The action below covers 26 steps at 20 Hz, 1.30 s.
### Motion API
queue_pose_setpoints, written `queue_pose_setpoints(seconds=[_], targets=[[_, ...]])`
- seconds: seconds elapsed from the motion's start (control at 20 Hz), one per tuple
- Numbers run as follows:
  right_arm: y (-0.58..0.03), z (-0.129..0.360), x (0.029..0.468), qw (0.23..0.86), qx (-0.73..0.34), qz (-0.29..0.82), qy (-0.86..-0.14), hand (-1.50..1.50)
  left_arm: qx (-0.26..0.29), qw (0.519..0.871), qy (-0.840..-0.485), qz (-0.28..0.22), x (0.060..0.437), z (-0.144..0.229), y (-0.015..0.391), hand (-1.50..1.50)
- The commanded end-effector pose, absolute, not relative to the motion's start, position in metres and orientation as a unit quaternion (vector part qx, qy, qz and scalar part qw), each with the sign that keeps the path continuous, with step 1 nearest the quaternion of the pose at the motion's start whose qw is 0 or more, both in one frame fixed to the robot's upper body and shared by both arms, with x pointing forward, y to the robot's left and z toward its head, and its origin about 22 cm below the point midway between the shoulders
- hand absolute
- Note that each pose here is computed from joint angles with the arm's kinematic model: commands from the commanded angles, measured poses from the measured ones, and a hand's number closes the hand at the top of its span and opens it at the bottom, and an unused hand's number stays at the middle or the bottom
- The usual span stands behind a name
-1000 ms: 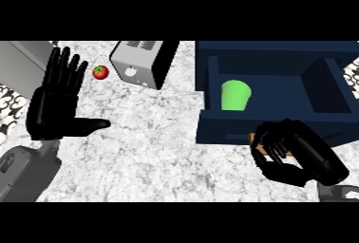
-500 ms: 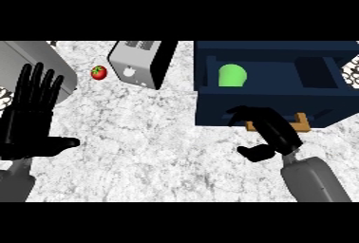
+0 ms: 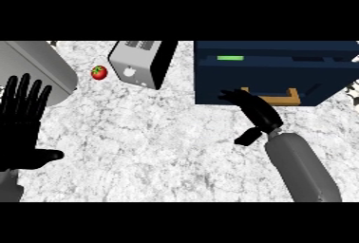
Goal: Pick up the cup, place it into the drawer and close the drawer
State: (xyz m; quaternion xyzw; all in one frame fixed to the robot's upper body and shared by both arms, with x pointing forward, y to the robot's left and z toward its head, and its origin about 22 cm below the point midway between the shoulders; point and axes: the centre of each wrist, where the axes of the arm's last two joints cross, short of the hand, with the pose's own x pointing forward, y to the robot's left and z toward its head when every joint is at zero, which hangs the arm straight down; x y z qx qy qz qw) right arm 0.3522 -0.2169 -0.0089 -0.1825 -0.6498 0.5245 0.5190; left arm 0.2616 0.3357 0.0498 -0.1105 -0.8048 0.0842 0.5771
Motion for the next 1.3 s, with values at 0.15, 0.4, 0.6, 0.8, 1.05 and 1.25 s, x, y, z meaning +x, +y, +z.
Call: queue_pose_setpoints(seconds=[0.15,0.4,0.6,0.8,1.05,1.25], targets=[[-0.249,0.001,0.396,0.546,-0.158,0.506,-0.649,-1.5,-0.118,0.584,-0.798,0.089,0.264,0.04,0.349,-1.5],[-0.248,0.01,0.416,0.558,-0.157,0.512,-0.634,-1.5,-0.126,0.572,-0.807,0.077,0.263,0.04,0.353,-1.5],[-0.28,0.021,0.42,0.562,-0.165,0.509,-0.631,-1.5,-0.141,0.57,-0.806,0.075,0.274,0.044,0.327,-1.5],[-0.271,0.026,0.426,0.57,-0.174,0.505,-0.625,-1.5,-0.141,0.568,-0.807,0.076,0.269,0.042,0.337,-1.5],[-0.291,0.033,0.427,0.571,-0.174,0.491,-0.634,-1.5,-0.139,0.569,-0.809,0.059,0.272,0.043,0.335,-1.5],[-0.286,0.035,0.429,0.564,-0.171,0.501,-0.634,-1.5,-0.132,0.574,-0.806,0.058,0.269,0.034,0.331,-1.5]])
